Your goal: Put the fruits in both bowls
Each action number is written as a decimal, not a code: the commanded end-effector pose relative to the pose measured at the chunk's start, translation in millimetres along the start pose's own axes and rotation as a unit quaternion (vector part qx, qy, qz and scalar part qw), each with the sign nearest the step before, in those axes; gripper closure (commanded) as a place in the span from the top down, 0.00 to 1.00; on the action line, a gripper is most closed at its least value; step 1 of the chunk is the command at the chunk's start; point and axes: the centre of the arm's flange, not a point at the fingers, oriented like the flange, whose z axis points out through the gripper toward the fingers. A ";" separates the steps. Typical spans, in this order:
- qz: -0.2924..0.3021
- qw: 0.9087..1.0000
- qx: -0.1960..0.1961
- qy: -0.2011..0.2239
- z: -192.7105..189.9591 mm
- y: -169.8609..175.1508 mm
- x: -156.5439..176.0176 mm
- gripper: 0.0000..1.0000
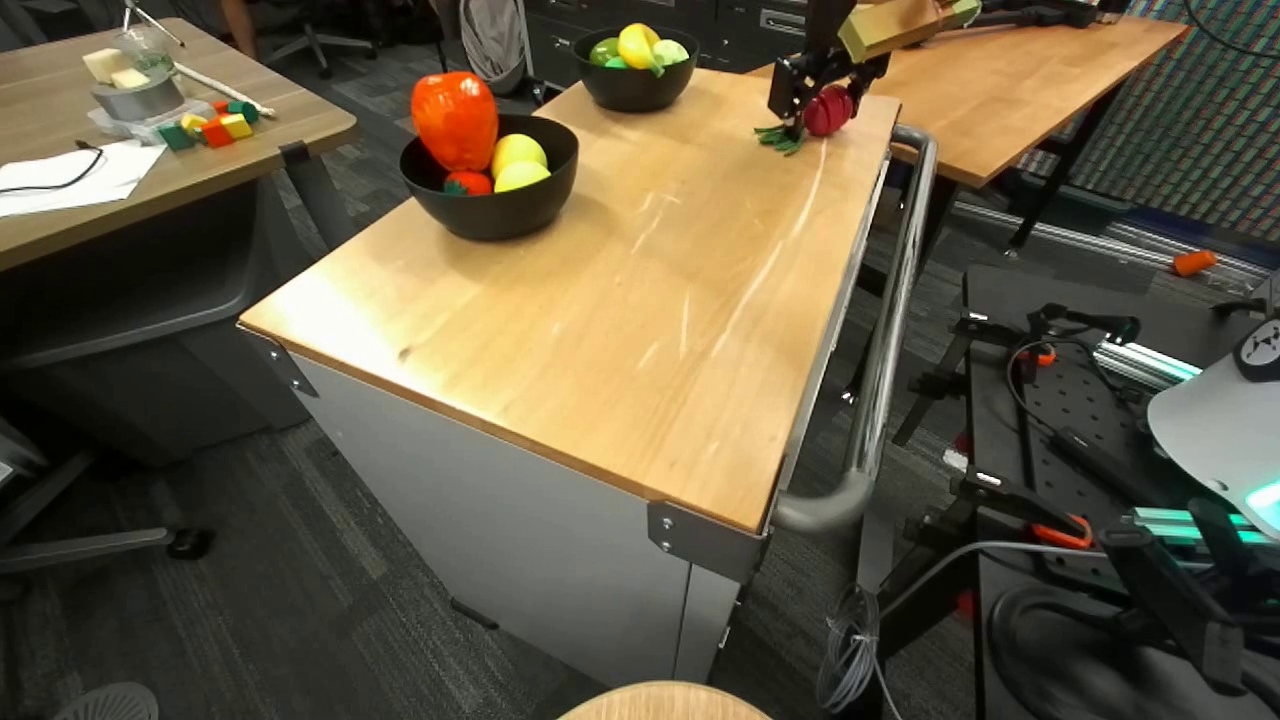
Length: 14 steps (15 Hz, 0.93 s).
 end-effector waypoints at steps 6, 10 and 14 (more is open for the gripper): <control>0.003 0.997 0.055 0.048 -35.5 -23.0 -7.1 0.45; -0.070 0.985 0.094 0.125 -117.7 -87.1 -14.4 0.45; -0.153 0.959 0.149 0.189 -195.3 -177.8 -31.1 0.45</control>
